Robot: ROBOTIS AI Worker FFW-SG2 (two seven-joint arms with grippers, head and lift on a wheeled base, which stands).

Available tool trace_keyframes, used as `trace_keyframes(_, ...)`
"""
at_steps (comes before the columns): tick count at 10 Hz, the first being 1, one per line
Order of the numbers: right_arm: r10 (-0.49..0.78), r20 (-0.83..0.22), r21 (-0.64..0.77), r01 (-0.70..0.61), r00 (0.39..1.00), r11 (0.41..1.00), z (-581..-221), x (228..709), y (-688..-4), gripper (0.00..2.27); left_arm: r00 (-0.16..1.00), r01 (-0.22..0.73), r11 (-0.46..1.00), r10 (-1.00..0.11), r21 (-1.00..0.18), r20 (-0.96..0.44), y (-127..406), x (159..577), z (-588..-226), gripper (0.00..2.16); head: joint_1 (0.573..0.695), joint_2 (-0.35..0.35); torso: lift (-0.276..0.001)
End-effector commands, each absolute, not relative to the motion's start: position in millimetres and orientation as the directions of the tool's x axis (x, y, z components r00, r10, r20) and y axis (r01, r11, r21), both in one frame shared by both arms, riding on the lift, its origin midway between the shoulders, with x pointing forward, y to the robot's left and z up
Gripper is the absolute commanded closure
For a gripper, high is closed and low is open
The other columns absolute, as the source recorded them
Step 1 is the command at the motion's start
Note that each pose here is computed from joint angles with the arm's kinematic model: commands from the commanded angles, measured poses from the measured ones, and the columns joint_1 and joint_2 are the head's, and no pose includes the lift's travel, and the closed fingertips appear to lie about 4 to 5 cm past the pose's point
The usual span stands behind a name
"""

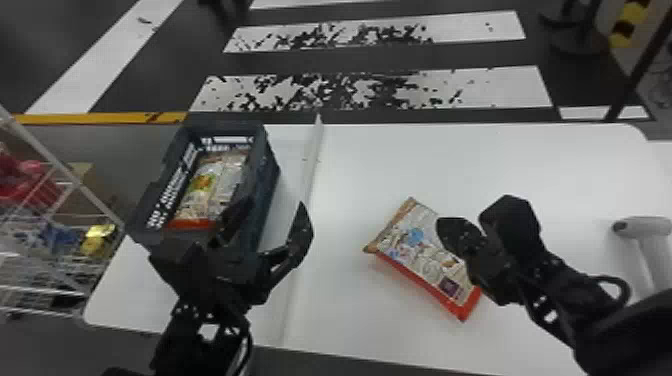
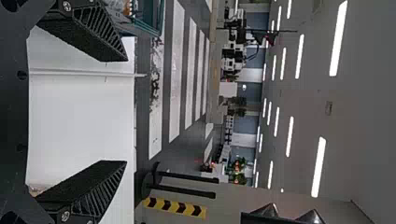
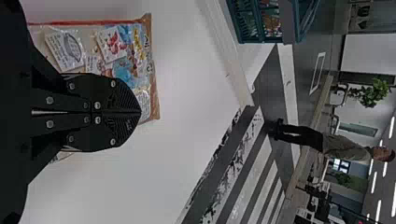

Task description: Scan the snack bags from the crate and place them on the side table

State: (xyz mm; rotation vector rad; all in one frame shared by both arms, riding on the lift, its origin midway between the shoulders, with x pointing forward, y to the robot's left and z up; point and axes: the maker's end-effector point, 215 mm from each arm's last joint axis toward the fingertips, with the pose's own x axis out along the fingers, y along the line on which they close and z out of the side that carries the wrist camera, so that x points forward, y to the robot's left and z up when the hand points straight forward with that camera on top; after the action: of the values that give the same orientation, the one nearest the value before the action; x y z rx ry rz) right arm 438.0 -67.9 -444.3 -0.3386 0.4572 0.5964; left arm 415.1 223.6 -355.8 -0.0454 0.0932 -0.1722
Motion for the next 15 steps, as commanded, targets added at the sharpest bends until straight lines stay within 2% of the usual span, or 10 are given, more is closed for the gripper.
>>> trace_keyframes(1, 0.517, -0.502, -0.128, -0.651, 0.693, 0.748, -445.0, 410.6, -41.5, 2.26, 0.981, 0.168, 0.985, -0.172, -0.049, -0.088, 226.3, 415.0, -355.2, 0.10, 0.695, 0.189, -0.081)
trace_keyframes(2, 0.541, -0.510, -0.111, -0.674, 0.669, 0.730, -449.8, 400.6, -30.1, 2.26, 0.982, 0.167, 0.985, -0.170, -0.048, -0.083, 227.1, 415.8, -353.5, 0.10, 0.695, 0.230, -0.081)
trace_keyframes(6, 0.611, -0.525, -0.070, -0.746, 0.593, 0.663, -463.4, 379.4, 10.7, 2.26, 0.985, 0.148, 0.988, -0.152, -0.051, -0.079, 239.9, 417.7, -350.8, 0.10, 0.695, 0.316, -0.081)
trace_keyframes(8, 0.624, -0.545, -0.071, -0.773, 0.559, 0.630, -478.1, 379.6, 28.7, 2.26, 0.986, 0.146, 0.988, -0.150, -0.053, -0.077, 239.4, 418.0, -349.3, 0.10, 0.695, 0.344, -0.081)
trace_keyframes(11, 0.619, -0.586, -0.083, -0.798, 0.523, 0.597, -505.1, 386.2, 45.8, 2.26, 0.986, 0.146, 0.988, -0.150, -0.058, -0.076, 236.9, 417.1, -347.7, 0.10, 0.695, 0.350, -0.081)
trace_keyframes(15, 0.561, -0.620, -0.162, -0.789, 0.549, 0.592, -526.8, 412.6, 44.0, 2.26, 0.985, 0.148, 0.987, -0.152, -0.058, -0.080, 234.0, 416.3, -349.2, 0.10, 0.695, 0.350, -0.081)
